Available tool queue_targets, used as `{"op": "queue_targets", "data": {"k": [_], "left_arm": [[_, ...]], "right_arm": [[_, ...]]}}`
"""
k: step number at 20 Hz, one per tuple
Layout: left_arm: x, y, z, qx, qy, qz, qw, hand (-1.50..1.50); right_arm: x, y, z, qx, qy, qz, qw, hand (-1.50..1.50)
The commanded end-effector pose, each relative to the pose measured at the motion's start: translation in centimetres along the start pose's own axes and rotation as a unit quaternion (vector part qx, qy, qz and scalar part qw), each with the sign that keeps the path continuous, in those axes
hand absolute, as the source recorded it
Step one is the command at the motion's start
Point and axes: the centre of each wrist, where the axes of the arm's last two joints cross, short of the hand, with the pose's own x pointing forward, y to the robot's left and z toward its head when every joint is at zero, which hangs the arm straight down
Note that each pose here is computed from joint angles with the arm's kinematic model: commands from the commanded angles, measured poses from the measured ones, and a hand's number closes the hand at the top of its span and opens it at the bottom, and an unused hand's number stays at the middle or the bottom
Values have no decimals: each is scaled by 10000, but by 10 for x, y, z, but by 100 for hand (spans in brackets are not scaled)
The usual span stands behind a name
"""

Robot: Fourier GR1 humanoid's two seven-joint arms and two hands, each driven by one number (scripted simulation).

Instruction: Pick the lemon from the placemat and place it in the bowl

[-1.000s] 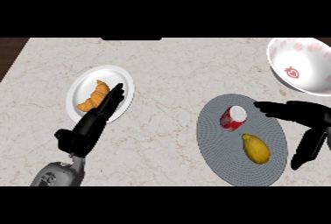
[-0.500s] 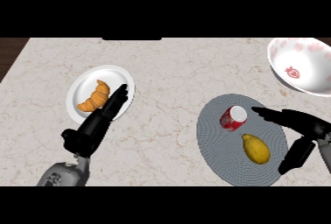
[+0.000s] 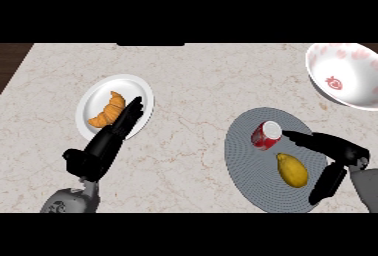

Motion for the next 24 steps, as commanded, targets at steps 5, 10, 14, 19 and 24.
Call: {"op": "queue_targets", "data": {"k": [5,10,14,19,24], "left_arm": [[4,11,-7,30,-45,-92,9999,0],[6,-14,-3,3,-46,-37,10000,0],[-5,4,2,-56,-35,-74,10000,0],[-6,3,2,-45,-80,-70,9999,0],[2,-3,-7,10,-64,27,10000,0]], "right_arm": [[-4,7,-30,-44,-75,-88,9999,-150],[-13,19,-24,-153,-604,-214,9978,150],[-21,5,-28,-581,-644,-74,9962,150],[-33,14,-34,-704,-675,-150,9951,150],[-8,9,-19,-1016,-922,1187,9834,150]]}}
